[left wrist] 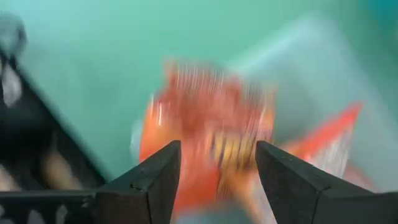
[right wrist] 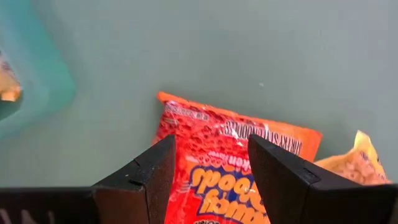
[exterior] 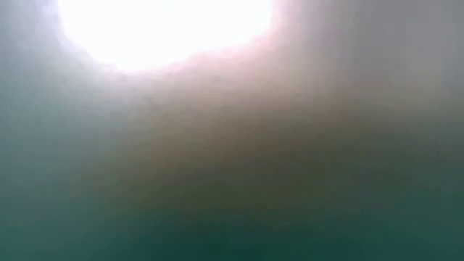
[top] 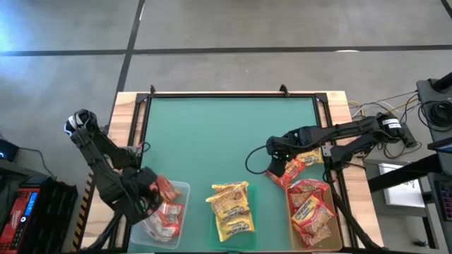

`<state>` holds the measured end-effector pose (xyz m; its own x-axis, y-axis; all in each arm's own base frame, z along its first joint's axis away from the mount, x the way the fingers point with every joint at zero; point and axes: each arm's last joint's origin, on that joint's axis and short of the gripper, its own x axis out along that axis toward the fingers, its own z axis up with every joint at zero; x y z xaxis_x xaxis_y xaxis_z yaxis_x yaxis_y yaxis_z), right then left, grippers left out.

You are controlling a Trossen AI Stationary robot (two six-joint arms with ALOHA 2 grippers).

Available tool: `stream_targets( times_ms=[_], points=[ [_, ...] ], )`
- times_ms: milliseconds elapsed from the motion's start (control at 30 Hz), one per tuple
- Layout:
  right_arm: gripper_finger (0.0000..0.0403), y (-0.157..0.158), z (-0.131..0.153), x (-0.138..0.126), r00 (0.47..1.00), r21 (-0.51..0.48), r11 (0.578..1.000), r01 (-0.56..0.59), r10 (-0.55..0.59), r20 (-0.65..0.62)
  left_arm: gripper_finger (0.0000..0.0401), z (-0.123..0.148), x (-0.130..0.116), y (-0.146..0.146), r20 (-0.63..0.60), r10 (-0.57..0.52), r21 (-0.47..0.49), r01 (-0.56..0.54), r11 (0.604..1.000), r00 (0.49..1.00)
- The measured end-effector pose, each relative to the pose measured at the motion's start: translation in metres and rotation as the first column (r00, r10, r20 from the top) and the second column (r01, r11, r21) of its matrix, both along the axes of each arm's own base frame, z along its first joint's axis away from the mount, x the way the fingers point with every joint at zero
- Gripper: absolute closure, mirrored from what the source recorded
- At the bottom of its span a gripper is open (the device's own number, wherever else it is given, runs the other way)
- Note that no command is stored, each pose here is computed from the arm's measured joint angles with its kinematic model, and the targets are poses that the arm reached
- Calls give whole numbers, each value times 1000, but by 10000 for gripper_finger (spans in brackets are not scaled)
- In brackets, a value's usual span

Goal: Sort Maruchan noodles
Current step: Put the orange noodle pack into the white bin

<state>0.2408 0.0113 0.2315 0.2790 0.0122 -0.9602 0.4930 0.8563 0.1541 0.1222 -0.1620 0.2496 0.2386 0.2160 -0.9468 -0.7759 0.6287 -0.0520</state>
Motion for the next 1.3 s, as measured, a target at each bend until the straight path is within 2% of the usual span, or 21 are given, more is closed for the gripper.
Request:
stream_targets(
  times_ms=[100, 200, 300, 467, 667, 1067, 1300],
  points=[
    [213, 0, -6, -3, 999, 7, 999, 33, -33, -27, 210, 3, 8, 6, 176, 0, 125, -23, 992, 984],
    [213, 0, -15, -8, 996, 13, 997, 72, -71, -62, 211, 6, 16, 10, 350, -26, 230, -59, 971, 936],
    [213, 0, -21, -12, 990, 18, 994, 112, -110, -87, 214, 9, 21, 11, 433, -82, 302, -59, 951, 898],
    [213, -1, -31, -17, 977, 26, 985, 173, -169, -127, 216, 10, 27, 9, 437, -166, 357, -1, 934, 884],
    [217, 1, -39, -23, 969, 98, 976, 193, -174, -178, 216, 11, 28, 8, 432, -185, 368, 15, 930, 883],
    [230, 1, -52, -29, 962, 94, 973, 213, -192, -193, 217, 12, 28, 8, 412, -233, 408, 50, 912, 881],
    [230, 2, -49, -11, 990, 126, 982, 143, -144, -5, 217, 12, 28, 8, 412, -232, 408, 50, 912, 881]
  ],
)
